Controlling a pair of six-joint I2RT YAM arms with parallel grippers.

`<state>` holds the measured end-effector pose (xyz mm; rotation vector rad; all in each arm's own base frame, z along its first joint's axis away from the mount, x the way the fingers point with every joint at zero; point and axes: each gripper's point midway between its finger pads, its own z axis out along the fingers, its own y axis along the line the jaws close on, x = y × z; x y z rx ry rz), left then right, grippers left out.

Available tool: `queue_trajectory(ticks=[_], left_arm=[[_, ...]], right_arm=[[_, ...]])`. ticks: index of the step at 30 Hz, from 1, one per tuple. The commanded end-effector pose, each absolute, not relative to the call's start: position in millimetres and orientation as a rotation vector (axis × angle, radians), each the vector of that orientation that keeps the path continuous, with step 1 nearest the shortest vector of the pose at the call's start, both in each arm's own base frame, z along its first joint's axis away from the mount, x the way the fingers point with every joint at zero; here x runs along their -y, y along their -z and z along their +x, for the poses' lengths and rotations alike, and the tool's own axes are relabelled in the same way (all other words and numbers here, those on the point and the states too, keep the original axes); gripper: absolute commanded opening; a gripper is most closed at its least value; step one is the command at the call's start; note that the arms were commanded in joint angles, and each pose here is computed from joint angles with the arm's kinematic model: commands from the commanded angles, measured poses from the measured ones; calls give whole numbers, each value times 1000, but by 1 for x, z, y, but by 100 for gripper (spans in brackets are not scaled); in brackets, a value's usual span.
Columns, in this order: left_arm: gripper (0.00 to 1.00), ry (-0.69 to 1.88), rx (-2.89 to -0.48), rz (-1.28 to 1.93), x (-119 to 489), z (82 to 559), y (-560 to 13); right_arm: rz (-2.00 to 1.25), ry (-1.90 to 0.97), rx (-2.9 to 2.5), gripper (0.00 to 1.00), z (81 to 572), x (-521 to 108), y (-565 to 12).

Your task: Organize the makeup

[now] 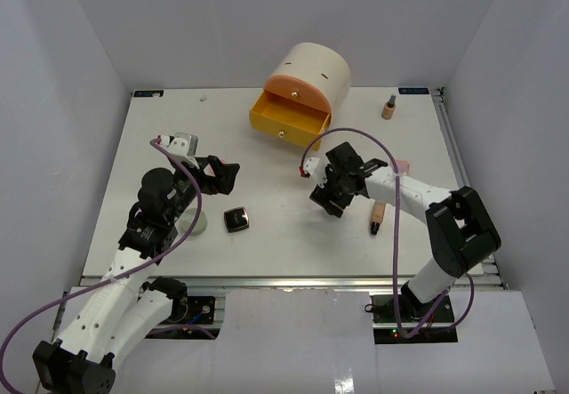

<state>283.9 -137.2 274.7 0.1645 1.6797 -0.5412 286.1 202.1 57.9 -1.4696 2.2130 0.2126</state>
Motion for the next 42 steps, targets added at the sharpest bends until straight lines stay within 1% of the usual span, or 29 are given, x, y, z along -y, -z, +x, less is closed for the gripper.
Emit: queue_trajectory(ticks=[1, 3, 4, 7, 10, 13, 19, 21, 24, 25, 26, 27, 28, 32, 34, 37, 40, 42], left_arm=[[98, 529, -1679, 152, 134, 284, -276], [98, 525, -1679, 148, 133, 284, -276], [98, 523, -1679, 147, 133, 285, -276], [98, 516, -1682, 143, 132, 285, -275], [98, 510, -1682, 140, 131, 285, -275], [98, 508, -1681, 135, 130, 285, -275], [98, 517, -1683, 144, 132, 285, -275], [98, 520, -1685, 147, 133, 285, -274], [98, 523, -1685, 148, 133, 285, -275], [98, 524, -1685, 147, 133, 285, -275], [98, 525, -1684, 147, 133, 285, -275], [98, 525, -1685, 149, 134, 285, -275], [98, 524, -1687, 149, 134, 285, -274], [98, 523, -1694, 149, 134, 286, -272], [98, 523, -1698, 149, 134, 286, -271], [98, 525, -1709, 155, 136, 287, -267], [98, 530, -1735, 165, 139, 289, -260], [98, 534, -1764, 168, 141, 292, -253]], right_arm=[[-1491, -338, -1805, 16, 320, -255, -180], [-1452, -336, -1737, 15, 335, -268, -214], [-1411, -328, -1693, 15, 350, -277, -240], [-1297, -304, -1675, 15, 380, -286, -276], [-1117, -244, -1705, 9, 419, -291, -301], [-989, -162, -1758, 10, 451, -288, -300], [-851, -56, -1815, 25, 480, -275, -289], [-845, -47, -1829, 32, 483, -272, -283], [-860, -48, -1842, 50, 480, -269, -275], [-871, -48, -1847, 61, 479, -269, -270], [-883, -49, -1852, 75, 478, -268, -265], [-887, -50, -1854, 84, 477, -268, -264], [-895, -50, -1855, 89, 476, -269, -262], [-917, -65, -1866, 99, 471, -269, -254], [-922, -84, -1855, 96, 466, -270, -260], [-929, -115, -1820, 96, 453, -268, -280], [-1041, -269, -1745, 95, 416, -275, -301], [-1178, -428, -1655, 94, 377, -279, -309]])
